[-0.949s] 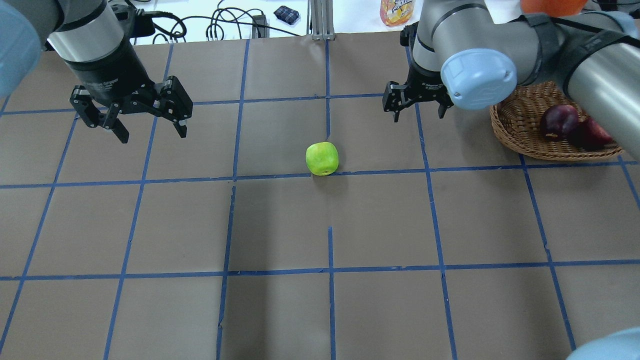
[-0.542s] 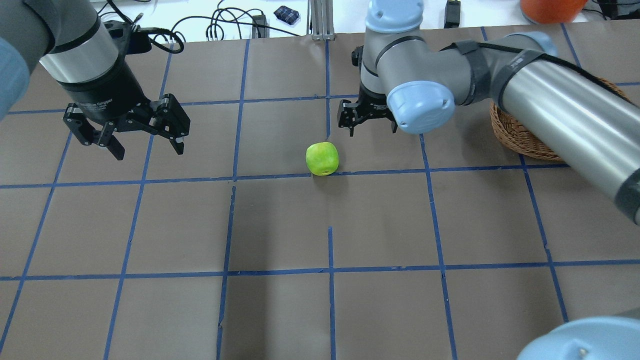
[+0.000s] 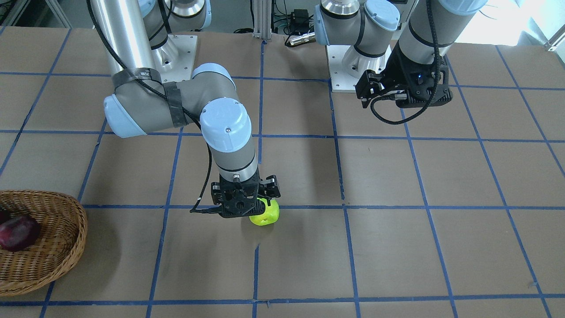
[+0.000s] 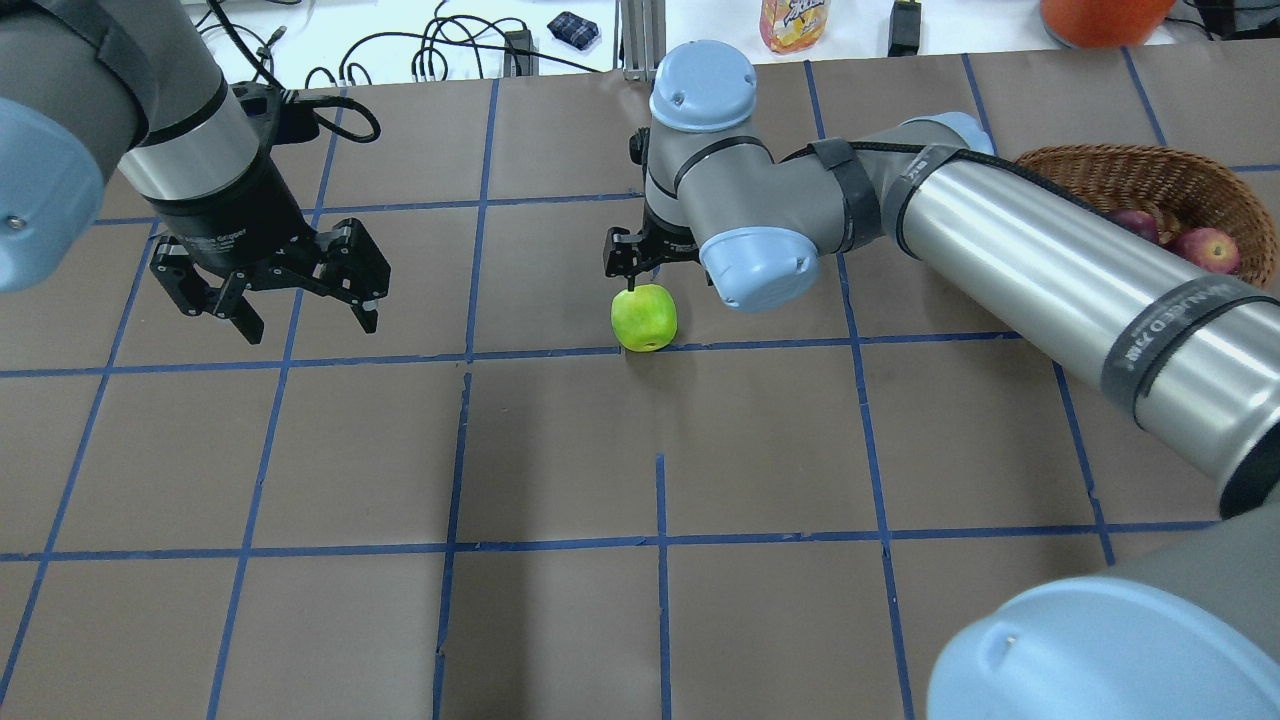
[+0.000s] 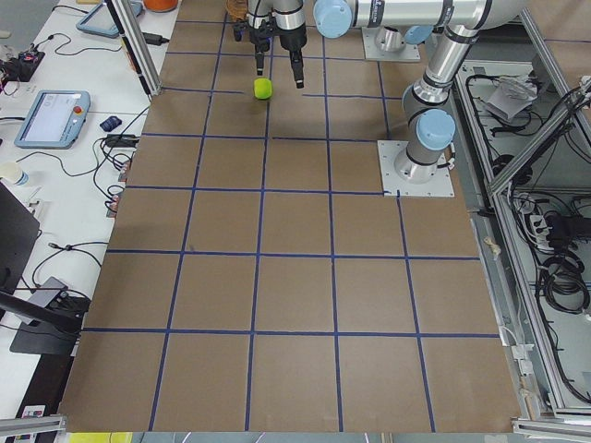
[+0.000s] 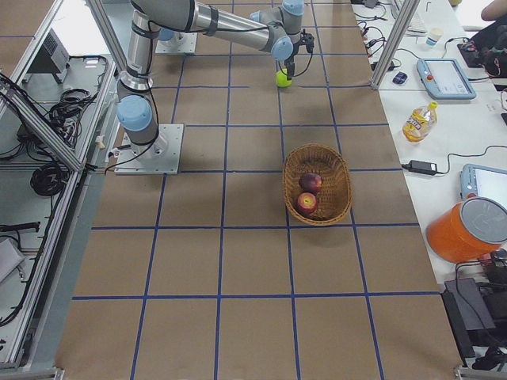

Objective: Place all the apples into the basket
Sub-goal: 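Move the right gripper to the green apple and grasp it, then carry the green apple into the basket and release it with the right gripper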

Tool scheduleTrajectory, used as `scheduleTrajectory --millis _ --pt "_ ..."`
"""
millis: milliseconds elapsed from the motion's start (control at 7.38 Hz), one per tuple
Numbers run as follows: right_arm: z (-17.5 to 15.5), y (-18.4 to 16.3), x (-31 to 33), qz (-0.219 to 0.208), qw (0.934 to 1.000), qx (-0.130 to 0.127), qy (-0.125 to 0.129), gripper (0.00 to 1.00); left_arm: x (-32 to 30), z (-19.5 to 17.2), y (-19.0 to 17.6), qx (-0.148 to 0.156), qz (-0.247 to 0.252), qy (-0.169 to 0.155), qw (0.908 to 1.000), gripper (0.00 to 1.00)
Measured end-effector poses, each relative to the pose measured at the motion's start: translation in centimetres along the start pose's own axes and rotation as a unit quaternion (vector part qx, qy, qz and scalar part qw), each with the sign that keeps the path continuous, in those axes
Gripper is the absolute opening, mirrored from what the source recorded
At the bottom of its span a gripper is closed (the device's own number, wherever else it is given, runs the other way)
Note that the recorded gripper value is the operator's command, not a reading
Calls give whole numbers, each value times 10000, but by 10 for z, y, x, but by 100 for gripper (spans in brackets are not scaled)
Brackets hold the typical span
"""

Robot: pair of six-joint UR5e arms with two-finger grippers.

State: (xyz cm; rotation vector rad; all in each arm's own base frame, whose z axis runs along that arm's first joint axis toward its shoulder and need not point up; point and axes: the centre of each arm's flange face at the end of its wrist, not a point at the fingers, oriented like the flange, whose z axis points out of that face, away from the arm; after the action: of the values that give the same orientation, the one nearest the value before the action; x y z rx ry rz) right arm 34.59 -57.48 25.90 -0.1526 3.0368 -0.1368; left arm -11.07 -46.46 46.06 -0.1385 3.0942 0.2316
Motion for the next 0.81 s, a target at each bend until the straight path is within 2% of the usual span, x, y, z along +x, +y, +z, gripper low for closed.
scheduleTrajectory --millis 271,542,678,814 --pt "22 3 -15 -121 9999 -11 -41 100 -2 -7 -5 100 -18 11 9999 100" --pt "42 5 -16 -128 9998 -142 6 100 -3 -10 -8 126 -26 23 9999 100" --pt "49 6 -15 -125 9997 -190 36 91 -4 -10 -9 127 -34 32 9999 100" --pt "54 7 -15 -129 9997 -221 42 31 -4 -10 -10 130 -39 49 9999 100"
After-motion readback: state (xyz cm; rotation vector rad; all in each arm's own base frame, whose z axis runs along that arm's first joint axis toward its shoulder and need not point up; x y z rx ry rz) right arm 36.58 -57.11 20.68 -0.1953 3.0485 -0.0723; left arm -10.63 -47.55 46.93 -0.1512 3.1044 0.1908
